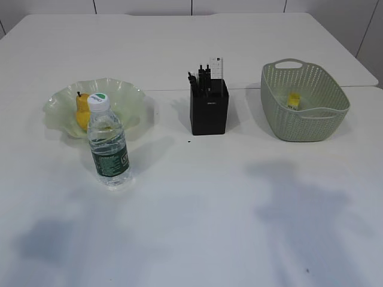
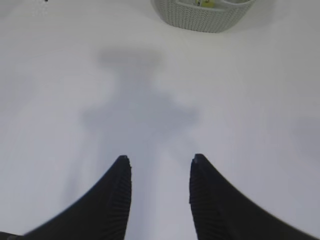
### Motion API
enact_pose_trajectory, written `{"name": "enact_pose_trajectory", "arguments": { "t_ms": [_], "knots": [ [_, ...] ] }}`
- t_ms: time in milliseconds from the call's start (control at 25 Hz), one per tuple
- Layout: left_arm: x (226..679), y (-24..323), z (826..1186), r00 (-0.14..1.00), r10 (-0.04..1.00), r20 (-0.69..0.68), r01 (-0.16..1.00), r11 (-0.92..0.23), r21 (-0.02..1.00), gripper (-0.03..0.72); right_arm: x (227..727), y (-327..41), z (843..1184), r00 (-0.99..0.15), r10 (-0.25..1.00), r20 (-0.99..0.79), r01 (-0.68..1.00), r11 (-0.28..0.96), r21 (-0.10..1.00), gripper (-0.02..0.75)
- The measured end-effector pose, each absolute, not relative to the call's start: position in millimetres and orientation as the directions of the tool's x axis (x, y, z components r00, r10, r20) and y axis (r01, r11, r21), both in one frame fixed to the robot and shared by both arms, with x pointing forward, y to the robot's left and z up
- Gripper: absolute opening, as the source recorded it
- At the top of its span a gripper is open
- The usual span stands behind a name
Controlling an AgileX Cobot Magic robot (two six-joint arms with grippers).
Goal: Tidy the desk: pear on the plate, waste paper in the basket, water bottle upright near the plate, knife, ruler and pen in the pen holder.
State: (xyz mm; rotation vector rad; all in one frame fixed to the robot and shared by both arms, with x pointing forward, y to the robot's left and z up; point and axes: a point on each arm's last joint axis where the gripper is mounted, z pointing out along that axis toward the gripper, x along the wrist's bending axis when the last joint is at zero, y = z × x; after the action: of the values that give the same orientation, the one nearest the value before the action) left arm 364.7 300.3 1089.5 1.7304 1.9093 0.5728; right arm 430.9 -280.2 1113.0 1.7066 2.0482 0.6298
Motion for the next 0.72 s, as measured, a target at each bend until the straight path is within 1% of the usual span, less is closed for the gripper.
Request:
{"name": "enact_pose_trajectory", "arguments": {
  "t_ms": [200,320,480,720],
  "knots": [
    [332.1,299.9,1073.2,-0.067,0.994,-0.083,0.764,0.105,0.637,0.447,401.4,-282.0,1111.9,-0.177,0.984,-0.021,0.783,0.154,0.603,0.293],
    [313.5,299.8,1072.3,-0.063,0.995,-0.083,0.736,0.102,0.670,0.447,385.7,-282.2,1104.1,-0.187,0.982,-0.027,0.790,0.167,0.589,0.293],
    [291.1,299.8,1075.8,-0.058,0.995,-0.082,0.697,0.099,0.710,0.447,365.6,-284.2,1091.0,-0.188,0.982,-0.030,0.800,0.170,0.575,0.293],
    [256.7,303.3,1076.9,-0.070,0.997,-0.043,0.624,0.077,0.777,0.447,337.2,-286.8,1060.7,-0.156,0.988,-0.006,0.827,0.134,0.547,0.293]
  ]
}}
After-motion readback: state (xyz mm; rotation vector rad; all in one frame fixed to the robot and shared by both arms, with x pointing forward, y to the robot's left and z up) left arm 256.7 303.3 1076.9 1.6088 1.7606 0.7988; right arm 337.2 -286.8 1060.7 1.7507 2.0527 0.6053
